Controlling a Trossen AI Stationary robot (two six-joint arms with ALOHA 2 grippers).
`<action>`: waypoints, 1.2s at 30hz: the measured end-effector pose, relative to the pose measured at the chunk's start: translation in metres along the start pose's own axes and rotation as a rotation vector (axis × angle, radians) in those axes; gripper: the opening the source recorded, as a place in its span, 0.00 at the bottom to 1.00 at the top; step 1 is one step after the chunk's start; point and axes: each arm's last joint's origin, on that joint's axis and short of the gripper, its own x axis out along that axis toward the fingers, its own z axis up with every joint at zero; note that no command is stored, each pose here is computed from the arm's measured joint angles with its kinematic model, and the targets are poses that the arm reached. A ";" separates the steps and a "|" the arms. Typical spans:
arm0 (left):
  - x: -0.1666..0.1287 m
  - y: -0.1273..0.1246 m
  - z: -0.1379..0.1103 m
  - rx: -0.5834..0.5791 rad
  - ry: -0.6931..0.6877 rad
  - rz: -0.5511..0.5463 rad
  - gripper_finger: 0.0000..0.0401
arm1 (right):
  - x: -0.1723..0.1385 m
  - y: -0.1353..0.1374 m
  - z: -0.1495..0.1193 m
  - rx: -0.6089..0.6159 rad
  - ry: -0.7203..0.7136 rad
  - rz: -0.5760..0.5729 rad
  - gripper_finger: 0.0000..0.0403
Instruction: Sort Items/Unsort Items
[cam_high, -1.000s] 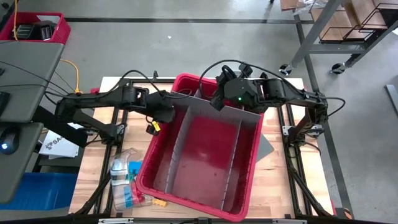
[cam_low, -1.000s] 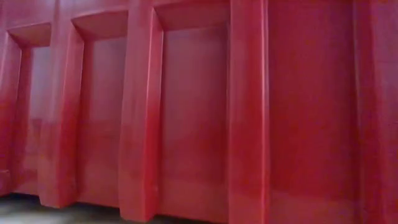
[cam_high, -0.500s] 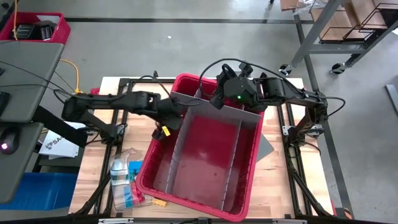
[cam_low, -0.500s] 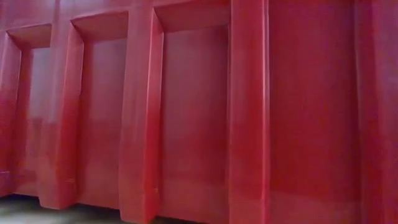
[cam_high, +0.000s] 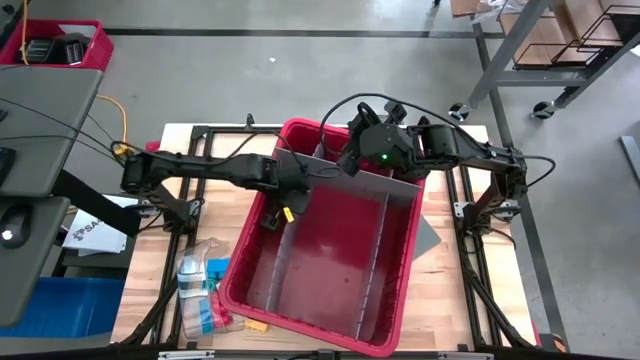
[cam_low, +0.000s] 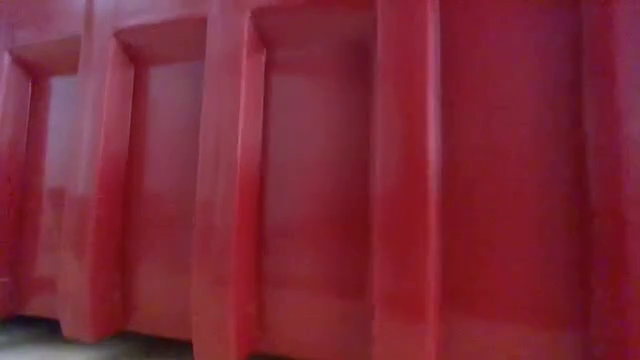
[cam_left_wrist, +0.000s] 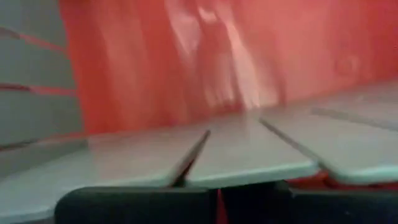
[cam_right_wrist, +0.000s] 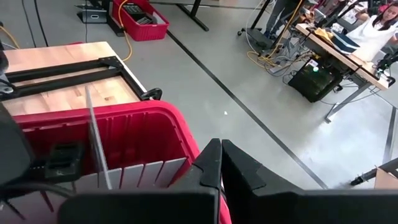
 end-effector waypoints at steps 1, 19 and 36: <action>-0.002 0.001 0.002 0.000 -0.033 0.008 0.00 | 0.000 0.000 0.000 0.000 0.000 0.000 0.00; -0.040 0.004 -0.010 -0.055 -0.102 0.049 0.00 | 0.005 -0.002 -0.002 0.067 0.038 0.083 0.00; -0.155 0.022 -0.061 -0.337 -0.480 0.497 0.00 | 0.027 0.017 -0.072 0.280 0.425 -0.083 0.00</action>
